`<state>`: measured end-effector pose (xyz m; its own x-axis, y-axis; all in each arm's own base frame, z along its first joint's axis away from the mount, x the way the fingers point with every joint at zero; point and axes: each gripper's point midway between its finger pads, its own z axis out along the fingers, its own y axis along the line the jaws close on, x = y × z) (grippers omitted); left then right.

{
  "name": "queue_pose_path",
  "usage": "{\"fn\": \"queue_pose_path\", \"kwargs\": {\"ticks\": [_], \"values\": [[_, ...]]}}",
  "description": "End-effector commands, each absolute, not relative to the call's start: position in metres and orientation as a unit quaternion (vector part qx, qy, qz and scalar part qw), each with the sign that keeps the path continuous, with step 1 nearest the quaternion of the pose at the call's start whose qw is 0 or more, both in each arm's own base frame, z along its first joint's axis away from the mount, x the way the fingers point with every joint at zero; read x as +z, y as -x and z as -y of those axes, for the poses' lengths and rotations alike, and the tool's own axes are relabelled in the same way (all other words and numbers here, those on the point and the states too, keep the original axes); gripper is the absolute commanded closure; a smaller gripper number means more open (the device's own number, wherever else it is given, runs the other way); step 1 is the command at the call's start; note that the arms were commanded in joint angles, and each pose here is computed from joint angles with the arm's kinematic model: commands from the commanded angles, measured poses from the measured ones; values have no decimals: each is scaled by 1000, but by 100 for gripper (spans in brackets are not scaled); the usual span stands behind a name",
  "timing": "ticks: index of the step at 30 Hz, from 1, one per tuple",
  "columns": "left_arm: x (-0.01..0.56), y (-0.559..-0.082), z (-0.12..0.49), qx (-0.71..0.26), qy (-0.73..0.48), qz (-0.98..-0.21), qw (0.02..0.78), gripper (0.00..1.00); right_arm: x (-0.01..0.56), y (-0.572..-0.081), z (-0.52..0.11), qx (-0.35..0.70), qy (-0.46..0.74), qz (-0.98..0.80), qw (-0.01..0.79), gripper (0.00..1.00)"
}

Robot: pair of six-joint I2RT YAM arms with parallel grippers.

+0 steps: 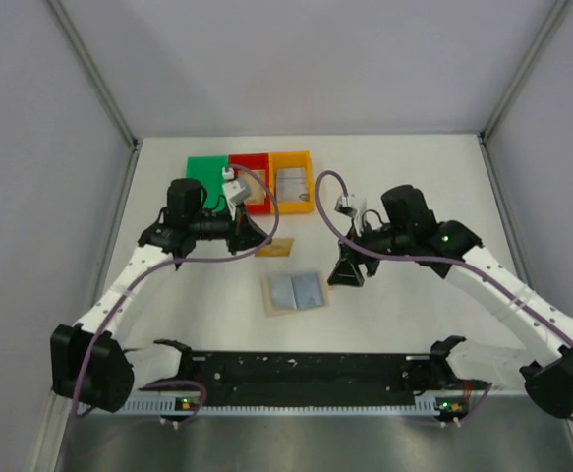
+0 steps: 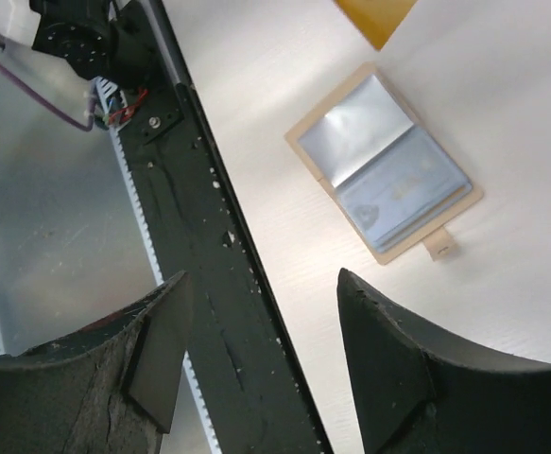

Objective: Take the credit cards out of the card holder
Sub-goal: Place the credit card in the storage box.

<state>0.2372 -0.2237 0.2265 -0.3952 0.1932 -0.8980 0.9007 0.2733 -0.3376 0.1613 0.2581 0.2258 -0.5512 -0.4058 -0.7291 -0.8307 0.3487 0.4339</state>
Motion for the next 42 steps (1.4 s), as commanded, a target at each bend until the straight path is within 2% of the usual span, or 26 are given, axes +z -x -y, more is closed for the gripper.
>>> {"fn": "queue_pose_path", "kwargs": {"ticks": [1, 3, 10, 20, 26, 42], "values": [[239, -309, 201, -376, -380, -692, 486, 100, 230, -173, -248, 388, 363, -788, 311, 37], [239, -340, 190, -355, -364, -697, 505, 100, 228, -177, -247, 384, 349, -791, 324, 35], [220, -426, 166, -357, -337, -725, 483, 100, 216, -178, -246, 381, 335, -798, 324, 32], [189, -504, 144, -327, -318, -757, 468, 100, 209, -188, -244, 362, 332, -806, 330, 32], [160, -523, 143, -327, -312, -779, 434, 100, 209, -194, -243, 357, 328, -809, 331, 32], [126, -508, 146, -364, -310, -796, 371, 100, 204, -198, -244, 364, 328, -811, 320, 33]]}}
